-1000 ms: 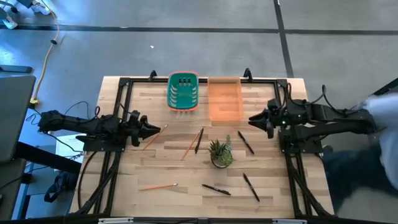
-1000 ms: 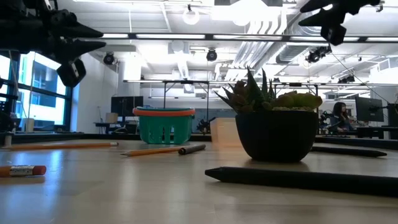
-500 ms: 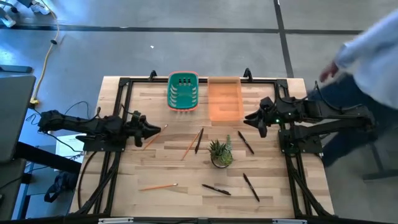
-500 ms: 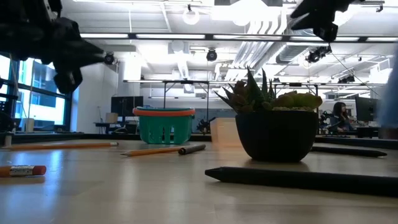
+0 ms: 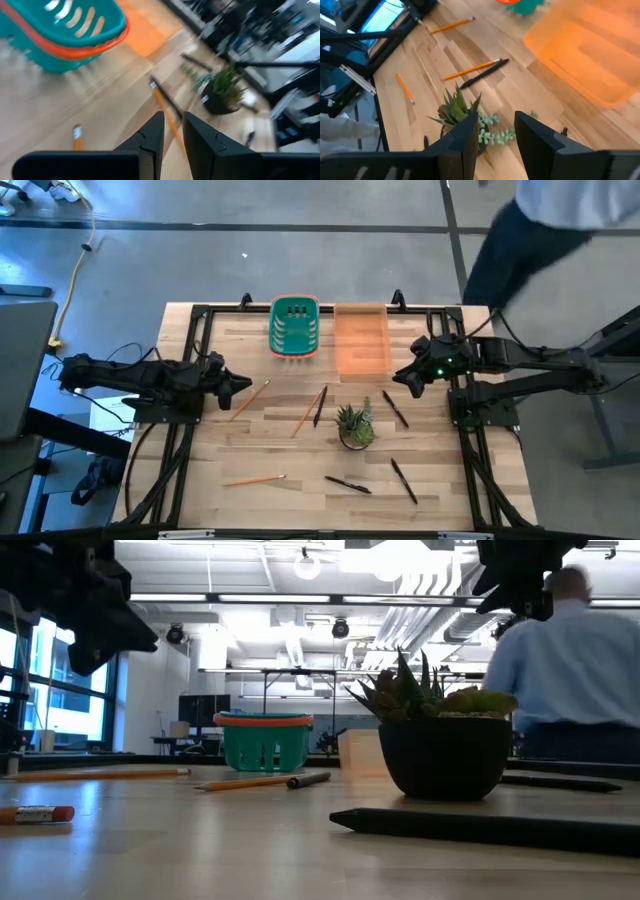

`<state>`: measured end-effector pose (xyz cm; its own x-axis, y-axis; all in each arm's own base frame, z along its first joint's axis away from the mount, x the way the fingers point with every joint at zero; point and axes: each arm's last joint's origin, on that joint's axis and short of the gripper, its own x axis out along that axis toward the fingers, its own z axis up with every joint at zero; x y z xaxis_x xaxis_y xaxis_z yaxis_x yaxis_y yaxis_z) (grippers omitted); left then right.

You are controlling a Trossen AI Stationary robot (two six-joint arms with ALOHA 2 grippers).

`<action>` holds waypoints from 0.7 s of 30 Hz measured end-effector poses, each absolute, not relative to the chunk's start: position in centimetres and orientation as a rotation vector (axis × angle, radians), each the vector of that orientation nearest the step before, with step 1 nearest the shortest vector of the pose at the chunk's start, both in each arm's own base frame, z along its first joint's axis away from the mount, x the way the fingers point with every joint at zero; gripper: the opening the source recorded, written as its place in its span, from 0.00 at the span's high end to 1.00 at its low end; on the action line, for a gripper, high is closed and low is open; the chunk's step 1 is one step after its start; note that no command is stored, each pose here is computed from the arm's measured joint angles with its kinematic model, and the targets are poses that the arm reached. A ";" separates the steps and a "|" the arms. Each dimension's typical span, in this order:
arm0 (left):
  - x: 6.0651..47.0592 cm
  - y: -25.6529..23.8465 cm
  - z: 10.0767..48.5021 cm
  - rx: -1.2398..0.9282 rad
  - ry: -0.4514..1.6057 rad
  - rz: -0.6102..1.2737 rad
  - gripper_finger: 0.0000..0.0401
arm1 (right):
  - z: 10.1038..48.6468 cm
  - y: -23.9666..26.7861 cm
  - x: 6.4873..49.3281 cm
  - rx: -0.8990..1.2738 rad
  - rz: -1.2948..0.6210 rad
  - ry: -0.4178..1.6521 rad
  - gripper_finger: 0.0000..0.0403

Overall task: Sort pens & pencils
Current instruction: Put the middle right black ballpoint pen into the orange bin

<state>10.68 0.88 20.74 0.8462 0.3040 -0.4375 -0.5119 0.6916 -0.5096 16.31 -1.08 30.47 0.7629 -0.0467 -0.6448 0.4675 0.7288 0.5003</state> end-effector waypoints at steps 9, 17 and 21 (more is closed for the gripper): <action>12.6 0.8 21.6 -0.647 0.468 0.495 0.85 | 29.5 -1.0 16.8 0.724 -0.303 0.753 0.71; 13.7 0.8 21.8 -0.612 0.524 0.501 0.85 | 28.8 -0.9 16.1 0.792 -0.340 0.859 0.71; 13.6 0.9 21.5 -0.597 0.556 0.536 0.85 | 28.3 -0.9 16.0 0.808 -0.386 0.917 0.71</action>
<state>13.56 0.88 21.48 0.7244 0.3015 -0.6199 -0.6083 0.7026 -0.3691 16.04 -0.87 28.25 0.5689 0.0335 -0.8217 0.6113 0.6512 0.4498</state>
